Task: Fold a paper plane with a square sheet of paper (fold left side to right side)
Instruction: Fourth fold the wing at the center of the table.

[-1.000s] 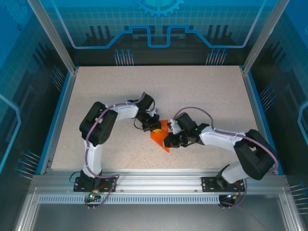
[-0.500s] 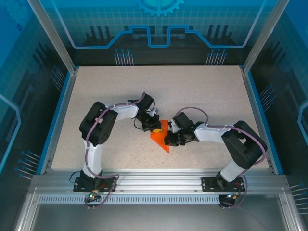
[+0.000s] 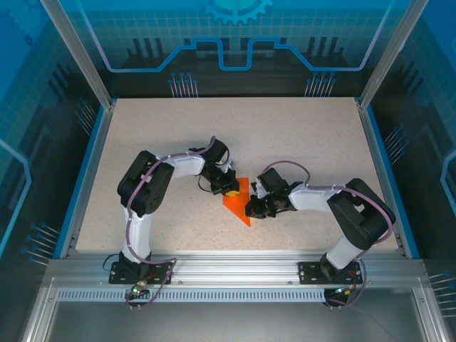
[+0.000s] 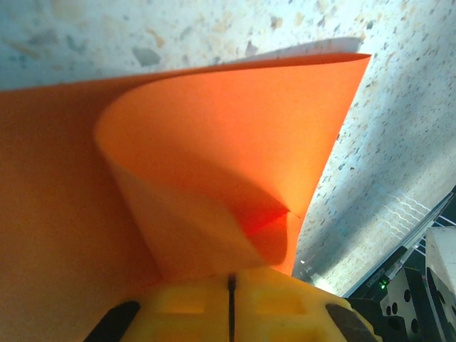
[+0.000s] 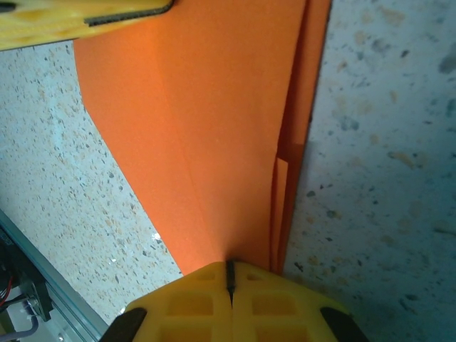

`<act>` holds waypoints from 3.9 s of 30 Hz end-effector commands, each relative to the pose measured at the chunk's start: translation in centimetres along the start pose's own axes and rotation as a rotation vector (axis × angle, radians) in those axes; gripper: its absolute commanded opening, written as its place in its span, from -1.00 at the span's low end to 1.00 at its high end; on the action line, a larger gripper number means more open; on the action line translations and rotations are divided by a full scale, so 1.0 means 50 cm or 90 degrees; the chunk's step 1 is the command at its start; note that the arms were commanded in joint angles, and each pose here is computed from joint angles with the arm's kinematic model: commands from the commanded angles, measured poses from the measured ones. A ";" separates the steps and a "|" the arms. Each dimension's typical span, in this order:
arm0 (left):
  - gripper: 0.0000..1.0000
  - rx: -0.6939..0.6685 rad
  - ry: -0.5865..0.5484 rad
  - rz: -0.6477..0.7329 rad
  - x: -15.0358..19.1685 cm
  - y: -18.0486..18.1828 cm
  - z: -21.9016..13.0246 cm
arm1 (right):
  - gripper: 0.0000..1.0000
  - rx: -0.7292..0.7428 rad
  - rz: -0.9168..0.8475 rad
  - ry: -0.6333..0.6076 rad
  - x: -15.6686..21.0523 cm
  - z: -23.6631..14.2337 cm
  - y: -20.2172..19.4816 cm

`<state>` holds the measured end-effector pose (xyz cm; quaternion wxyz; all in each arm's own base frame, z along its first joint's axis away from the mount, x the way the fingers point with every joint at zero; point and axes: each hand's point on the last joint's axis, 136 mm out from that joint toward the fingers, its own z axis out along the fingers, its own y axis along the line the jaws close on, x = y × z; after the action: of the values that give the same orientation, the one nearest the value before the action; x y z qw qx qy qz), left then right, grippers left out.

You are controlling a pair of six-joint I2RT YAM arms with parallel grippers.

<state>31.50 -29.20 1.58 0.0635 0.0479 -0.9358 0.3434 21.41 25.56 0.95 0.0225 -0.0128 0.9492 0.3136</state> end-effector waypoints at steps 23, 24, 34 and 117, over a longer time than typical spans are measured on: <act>-1.00 0.088 0.030 0.128 0.092 -0.045 0.037 | -1.00 0.134 0.048 0.078 0.061 0.020 -0.099; -1.00 0.086 0.031 0.127 0.092 -0.042 0.040 | -1.00 0.136 0.047 0.079 0.061 0.019 -0.100; -1.00 0.056 0.028 0.116 0.089 -0.001 0.063 | -1.00 0.149 0.045 0.084 0.065 0.015 -0.107; -0.17 0.106 -0.139 0.050 -0.021 0.010 -0.145 | -0.19 -0.096 -0.148 -0.309 -0.164 -0.174 0.132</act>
<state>34.35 -22.66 6.80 -0.0747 0.0563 -0.9096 0.4048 27.37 26.38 10.43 0.2315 -0.0591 0.9013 0.3613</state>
